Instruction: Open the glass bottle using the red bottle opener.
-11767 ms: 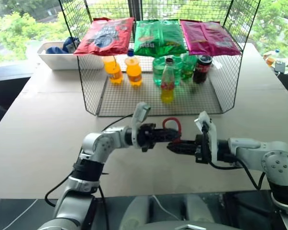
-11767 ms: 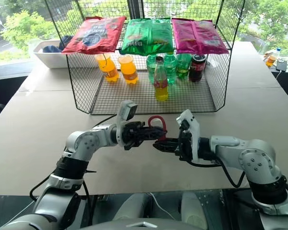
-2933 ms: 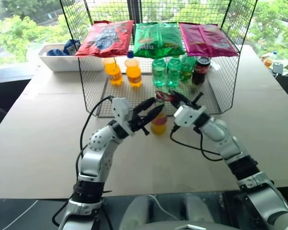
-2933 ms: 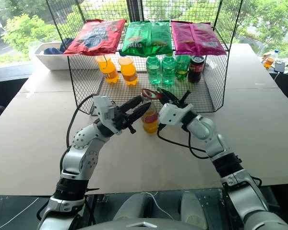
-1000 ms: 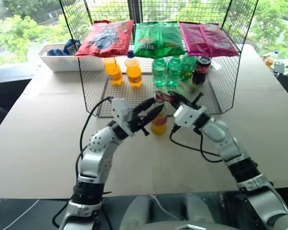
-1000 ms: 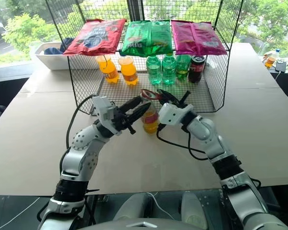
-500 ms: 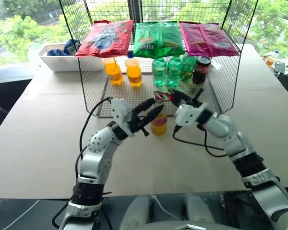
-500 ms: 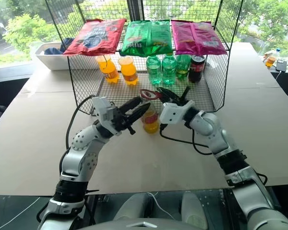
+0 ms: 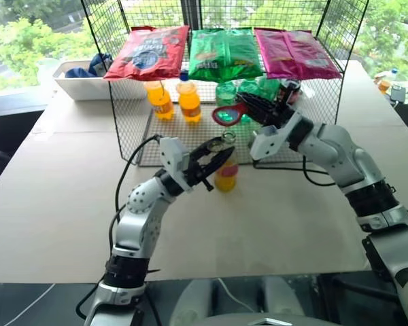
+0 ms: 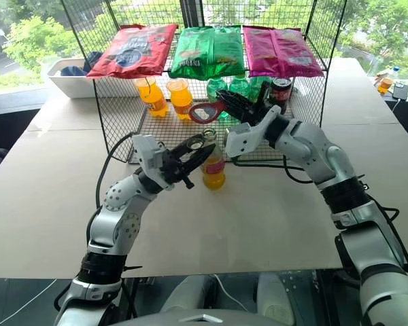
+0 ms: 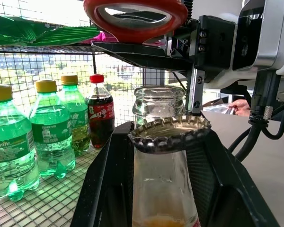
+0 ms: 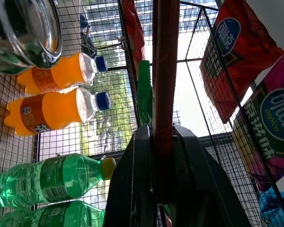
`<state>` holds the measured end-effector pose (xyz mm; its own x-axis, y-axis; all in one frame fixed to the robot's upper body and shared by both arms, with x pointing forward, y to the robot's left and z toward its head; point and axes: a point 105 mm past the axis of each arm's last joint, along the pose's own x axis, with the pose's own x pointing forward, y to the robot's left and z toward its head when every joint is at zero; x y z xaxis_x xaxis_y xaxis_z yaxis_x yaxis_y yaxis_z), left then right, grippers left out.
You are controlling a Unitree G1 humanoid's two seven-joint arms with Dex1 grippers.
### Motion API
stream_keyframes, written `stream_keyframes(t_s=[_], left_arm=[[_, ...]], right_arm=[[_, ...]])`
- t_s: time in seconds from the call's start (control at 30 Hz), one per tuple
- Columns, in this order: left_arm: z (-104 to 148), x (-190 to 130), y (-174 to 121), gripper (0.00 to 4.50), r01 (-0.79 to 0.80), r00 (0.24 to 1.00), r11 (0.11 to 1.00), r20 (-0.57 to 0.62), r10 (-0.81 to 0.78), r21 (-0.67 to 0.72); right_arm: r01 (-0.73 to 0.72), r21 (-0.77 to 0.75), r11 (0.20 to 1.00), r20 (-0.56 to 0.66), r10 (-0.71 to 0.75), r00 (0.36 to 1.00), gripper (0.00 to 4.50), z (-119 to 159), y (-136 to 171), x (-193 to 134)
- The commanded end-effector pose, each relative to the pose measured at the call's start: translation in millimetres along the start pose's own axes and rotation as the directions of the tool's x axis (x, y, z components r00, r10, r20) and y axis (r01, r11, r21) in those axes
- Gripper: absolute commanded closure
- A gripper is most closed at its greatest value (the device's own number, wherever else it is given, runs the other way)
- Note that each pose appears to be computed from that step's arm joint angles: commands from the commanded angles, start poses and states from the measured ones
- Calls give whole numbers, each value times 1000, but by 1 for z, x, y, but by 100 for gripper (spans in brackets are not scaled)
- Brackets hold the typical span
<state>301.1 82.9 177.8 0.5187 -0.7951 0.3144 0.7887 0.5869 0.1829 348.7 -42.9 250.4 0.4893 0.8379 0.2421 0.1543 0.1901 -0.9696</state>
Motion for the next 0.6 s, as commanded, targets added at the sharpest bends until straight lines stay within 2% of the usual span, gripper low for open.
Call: stream_keyframes(t_s=[0.03,0.1,0.2,0.33,0.43,0.5,0.57,0.6], left_arm=[[-25,-6,-3,341,-12,995,999,-97,8,-50],[-25,-8,-3,341,-14,995,999,-99,9,-49],[-26,-9,-2,341,-19,995,999,-101,14,-48],[-25,-11,-2,341,-22,995,999,-97,18,-46],[-24,-13,-2,341,-22,995,999,-93,18,-46],[-25,-14,-1,341,-24,995,999,-94,19,-44],[-25,-14,0,341,-27,996,999,-92,23,-44],[-24,-14,0,296,-27,996,999,-89,23,-47]], right_arm=[[93,19,996,-20,-92,996,450,-4,-19,-4],[114,85,990,-55,-110,992,450,-9,-15,-7],[170,261,950,-153,-134,979,450,-21,-1,-16],[259,488,834,-263,-143,954,450,-28,19,-26],[330,657,678,-310,-156,938,450,-24,31,-28],[334,704,627,-315,-146,938,450,-21,36,-28],[325,711,623,-311,-136,941,450,-18,39,-28],[323,714,621,-311,-132,941,450,-17,40,-27]])
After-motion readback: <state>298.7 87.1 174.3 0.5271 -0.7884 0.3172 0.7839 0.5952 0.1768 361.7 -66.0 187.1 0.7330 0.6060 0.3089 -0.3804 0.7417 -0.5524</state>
